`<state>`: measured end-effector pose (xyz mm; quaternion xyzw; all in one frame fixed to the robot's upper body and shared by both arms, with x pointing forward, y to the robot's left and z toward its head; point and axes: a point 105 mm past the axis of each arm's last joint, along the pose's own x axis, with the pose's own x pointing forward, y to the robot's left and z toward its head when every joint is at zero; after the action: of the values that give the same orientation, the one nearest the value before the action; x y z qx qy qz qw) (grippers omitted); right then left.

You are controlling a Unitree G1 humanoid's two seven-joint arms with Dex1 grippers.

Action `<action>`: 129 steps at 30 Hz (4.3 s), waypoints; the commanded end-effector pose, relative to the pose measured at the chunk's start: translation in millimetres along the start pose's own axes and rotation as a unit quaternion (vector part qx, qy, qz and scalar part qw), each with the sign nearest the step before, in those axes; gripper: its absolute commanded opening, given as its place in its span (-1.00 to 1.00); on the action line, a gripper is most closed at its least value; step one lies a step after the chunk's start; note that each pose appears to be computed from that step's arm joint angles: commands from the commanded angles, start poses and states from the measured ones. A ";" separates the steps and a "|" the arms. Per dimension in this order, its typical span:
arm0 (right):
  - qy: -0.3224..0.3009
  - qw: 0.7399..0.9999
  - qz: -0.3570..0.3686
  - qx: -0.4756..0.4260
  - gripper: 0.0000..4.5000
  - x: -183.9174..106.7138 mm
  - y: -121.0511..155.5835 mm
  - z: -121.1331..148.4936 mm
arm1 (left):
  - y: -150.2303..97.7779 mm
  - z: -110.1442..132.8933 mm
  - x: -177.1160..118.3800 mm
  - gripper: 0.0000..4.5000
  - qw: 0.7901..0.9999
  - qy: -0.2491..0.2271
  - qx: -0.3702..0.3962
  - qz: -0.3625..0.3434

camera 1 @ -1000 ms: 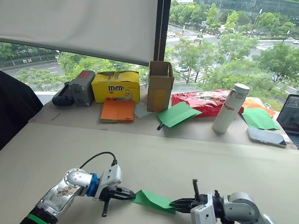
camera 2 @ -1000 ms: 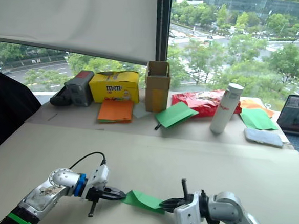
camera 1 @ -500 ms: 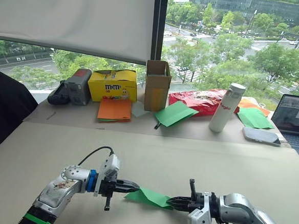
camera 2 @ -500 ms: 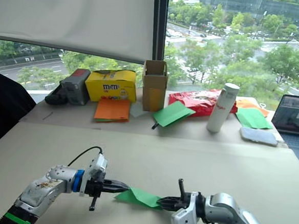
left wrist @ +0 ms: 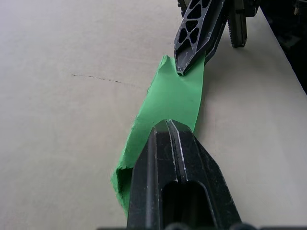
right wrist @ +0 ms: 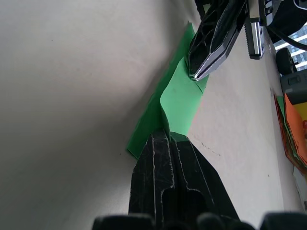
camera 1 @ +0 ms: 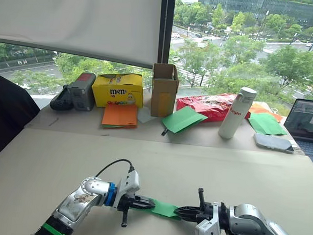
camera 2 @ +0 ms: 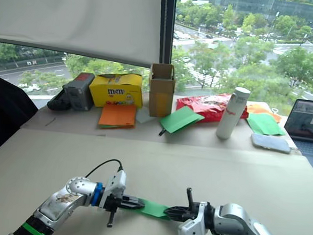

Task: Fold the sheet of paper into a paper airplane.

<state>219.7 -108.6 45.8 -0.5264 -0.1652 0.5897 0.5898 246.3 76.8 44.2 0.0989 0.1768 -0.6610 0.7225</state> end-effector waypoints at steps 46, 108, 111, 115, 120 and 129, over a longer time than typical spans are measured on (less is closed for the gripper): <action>-0.041 0.842 -0.056 0.535 -0.99 31.1 -42.5 6.3 | 2.0 3.6 -0.9 -1.00 0.999 0.016 -0.023 0.023; 0.017 0.880 0.075 0.468 -0.99 -6.1 -65.8 28.4 | 12.6 22.5 -94.8 -1.00 0.996 -0.051 -0.028 0.071; 0.030 0.880 0.061 0.471 -0.99 2.2 -68.1 15.7 | 0.2 24.1 -95.4 -1.00 0.995 -0.055 -0.029 0.076; 0.052 0.887 0.031 0.458 -0.99 6.7 -79.8 -3.8 | -7.2 27.5 -97.1 -1.00 0.994 -0.057 -0.019 0.094; 0.054 0.903 0.013 0.425 -0.99 0.8 -107.4 -11.3 | -11.8 24.4 -98.1 -1.00 0.994 -0.042 -0.016 0.103; 0.031 0.909 0.049 0.413 -0.48 2.5 -113.4 19.5 | -3.8 26.1 -95.7 -1.00 0.994 -0.024 0.000 0.106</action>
<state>266.9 -72.4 146.6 -0.2419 0.1405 0.6189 0.7340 236.1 156.5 98.2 0.0864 0.1629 -0.5814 0.7925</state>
